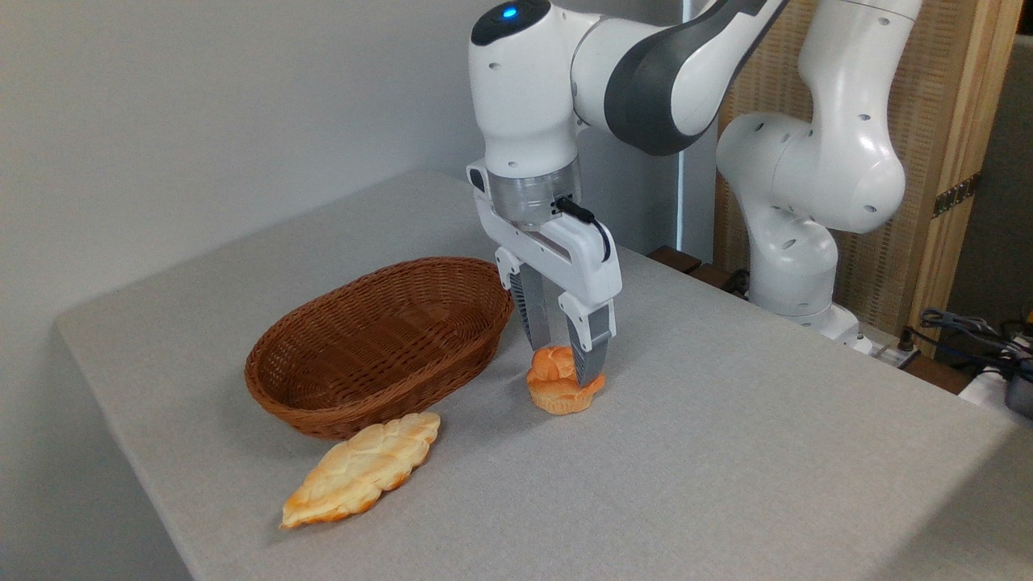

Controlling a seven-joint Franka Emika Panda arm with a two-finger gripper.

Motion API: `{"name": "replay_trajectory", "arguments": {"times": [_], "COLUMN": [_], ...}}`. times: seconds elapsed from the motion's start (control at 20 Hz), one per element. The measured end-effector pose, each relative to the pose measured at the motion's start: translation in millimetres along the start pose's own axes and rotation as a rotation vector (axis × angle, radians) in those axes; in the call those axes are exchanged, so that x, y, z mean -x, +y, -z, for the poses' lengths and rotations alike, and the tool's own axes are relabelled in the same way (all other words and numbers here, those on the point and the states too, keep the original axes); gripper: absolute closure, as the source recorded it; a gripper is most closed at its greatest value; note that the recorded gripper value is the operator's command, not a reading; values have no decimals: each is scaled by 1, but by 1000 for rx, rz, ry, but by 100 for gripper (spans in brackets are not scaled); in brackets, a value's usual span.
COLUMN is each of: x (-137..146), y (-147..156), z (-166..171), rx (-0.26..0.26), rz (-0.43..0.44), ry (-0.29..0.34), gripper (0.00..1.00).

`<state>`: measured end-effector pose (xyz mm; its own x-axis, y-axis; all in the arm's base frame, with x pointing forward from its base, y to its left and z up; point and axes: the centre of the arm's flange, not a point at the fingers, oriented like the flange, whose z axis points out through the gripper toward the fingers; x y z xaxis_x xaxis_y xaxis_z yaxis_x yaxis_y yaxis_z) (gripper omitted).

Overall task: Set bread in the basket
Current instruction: 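Move the gripper over the round orange bun and lower onto it, then close the gripper fingers around the orange bun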

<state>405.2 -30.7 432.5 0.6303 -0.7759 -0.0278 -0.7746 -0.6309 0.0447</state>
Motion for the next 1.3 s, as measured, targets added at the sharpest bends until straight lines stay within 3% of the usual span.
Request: {"name": "replay_trajectory", "arguments": {"times": [0.1, 0.15, 0.3, 0.45, 0.8, 1.3], "x": [0, 0, -1, -1, -1, -2], "y": [1, 1, 2, 2, 2, 1], "z": [-6, -8, -12, -13, -14, -12], "rx": [-2, -4, -16, -17, -16, -21], "rz": [-6, -9, -12, -12, -13, -13], "ry": [-10, -9, 2, 3, 1, 7], "gripper": [0, 5, 35, 47, 48, 57]}}
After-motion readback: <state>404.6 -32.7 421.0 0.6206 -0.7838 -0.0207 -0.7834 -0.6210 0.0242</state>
